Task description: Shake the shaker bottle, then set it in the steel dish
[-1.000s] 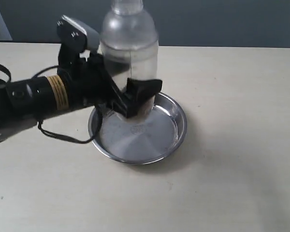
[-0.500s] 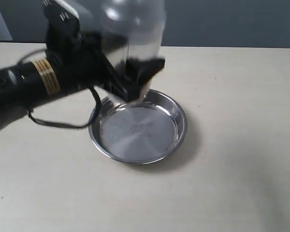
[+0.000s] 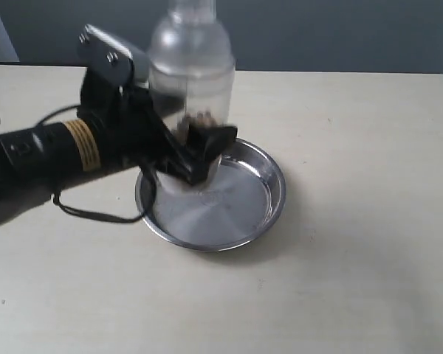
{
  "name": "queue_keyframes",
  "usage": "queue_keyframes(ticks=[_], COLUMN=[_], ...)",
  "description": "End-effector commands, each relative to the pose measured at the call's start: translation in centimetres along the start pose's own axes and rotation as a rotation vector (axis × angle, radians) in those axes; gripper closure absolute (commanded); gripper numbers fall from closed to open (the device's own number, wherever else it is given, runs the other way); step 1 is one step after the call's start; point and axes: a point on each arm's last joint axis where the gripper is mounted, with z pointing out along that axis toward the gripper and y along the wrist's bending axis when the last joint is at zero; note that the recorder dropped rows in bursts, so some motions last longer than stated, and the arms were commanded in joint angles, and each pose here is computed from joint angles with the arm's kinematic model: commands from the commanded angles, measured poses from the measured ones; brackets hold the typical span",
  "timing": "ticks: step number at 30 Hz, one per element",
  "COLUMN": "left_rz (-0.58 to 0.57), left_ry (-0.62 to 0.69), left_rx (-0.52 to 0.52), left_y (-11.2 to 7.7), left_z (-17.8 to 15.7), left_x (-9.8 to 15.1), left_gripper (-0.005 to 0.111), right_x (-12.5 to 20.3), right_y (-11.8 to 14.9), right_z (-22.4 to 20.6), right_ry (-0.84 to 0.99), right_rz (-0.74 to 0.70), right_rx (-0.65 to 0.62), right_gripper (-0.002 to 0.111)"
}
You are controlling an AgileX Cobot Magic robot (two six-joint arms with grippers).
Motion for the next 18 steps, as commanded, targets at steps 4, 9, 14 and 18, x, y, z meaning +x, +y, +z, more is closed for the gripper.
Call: queue_keyframes(ticks=[4, 9, 14, 18], left_rz=[0.064, -0.125, -0.007, -0.095], left_ry=[-0.214, -0.093, -0.381, -0.077], left_rx=[0.026, 0.097, 0.139, 0.047], left_y=[-1.1, -0.8, -1.8, -0.4], left_z=[-2.7, -0.2, -2.4, 0.2], left_x=[-6.3, 0.0, -6.6, -0.9], left_gripper=[0.107, 0.107, 0.107, 0.107], right_x=[-0.1, -0.1, -0.1, -0.1], right_y=[0.0, 0.0, 0.0, 0.0], right_z=[0.0, 0.0, 0.0, 0.0], right_ry=[-0.015, -0.016, -0.016, -0.016], right_rz=[-0.001, -0.001, -0.001, -0.001], right_rx=[0.002, 0.002, 0.002, 0.002], right_gripper=[0.109, 0.109, 0.109, 0.109])
